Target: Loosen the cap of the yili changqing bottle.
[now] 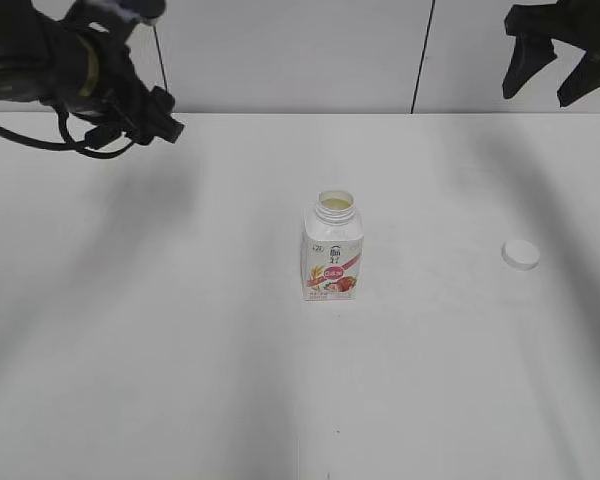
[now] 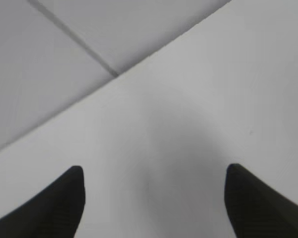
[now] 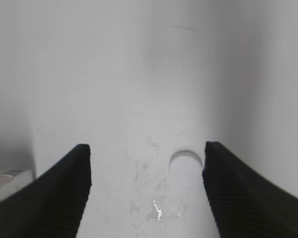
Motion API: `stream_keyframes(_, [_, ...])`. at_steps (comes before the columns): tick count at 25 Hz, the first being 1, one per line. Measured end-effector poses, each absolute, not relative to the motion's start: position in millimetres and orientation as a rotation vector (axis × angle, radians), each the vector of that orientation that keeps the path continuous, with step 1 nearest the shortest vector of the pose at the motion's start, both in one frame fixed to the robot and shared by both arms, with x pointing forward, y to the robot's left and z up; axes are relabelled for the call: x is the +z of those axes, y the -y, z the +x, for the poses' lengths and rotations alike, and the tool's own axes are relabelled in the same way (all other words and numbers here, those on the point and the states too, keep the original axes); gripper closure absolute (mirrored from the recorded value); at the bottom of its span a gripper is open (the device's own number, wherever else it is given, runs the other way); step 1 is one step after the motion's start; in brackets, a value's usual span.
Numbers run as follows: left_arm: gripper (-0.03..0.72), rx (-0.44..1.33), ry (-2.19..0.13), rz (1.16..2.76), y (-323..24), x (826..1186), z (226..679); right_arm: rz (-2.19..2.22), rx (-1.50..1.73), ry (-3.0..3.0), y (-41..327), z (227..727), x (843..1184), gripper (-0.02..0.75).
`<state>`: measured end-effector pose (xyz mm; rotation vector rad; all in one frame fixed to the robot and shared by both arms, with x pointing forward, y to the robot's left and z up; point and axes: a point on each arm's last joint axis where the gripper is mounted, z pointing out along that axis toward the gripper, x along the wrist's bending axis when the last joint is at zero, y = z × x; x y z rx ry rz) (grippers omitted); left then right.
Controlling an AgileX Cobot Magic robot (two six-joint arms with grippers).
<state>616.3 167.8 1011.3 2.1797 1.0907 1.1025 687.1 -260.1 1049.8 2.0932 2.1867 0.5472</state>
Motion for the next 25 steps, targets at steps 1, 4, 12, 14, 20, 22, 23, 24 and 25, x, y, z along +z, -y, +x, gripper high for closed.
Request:
stream_keyframes(1, [0.158,1.089,-1.203,2.161,-173,1011,614,2.096,0.554,-2.187,260,687,1050,0.183])
stream_keyframes(4, [0.157,0.95,-1.436,2.092,-177,1011,605,2.102,0.567,-2.189,259,687,1050,0.183])
stream_keyframes(12, [0.158,0.675,-1.781,1.96,-187,1039,612,2.025,0.511,-2.153,266,681,1068,0.183])
stream_keyframes(14, [0.162,0.601,-1.893,1.932,-201,1047,619,1.992,0.485,-2.135,269,678,1075,0.183])
stream_keyframes(20, [0.165,0.472,-2.081,2.018,-232,1042,628,1.959,0.538,-2.101,270,667,1100,0.183])
stream_keyframes(22, [0.165,0.455,-2.093,2.042,-233,1041,626,1.95,0.562,-2.091,270,663,1108,0.183])
stream_keyframes(23, [0.165,0.443,-2.103,2.052,-234,1041,625,1.948,0.568,-2.089,270,662,1110,0.183])
stream_keyframes(24, [0.165,0.429,-2.114,2.06,-234,1041,623,1.947,0.572,-2.086,270,661,1112,0.183])
stream_keyframes(25, [0.165,0.416,-2.123,2.073,-234,1041,622,1.948,0.573,-2.087,270,659,1112,0.183])
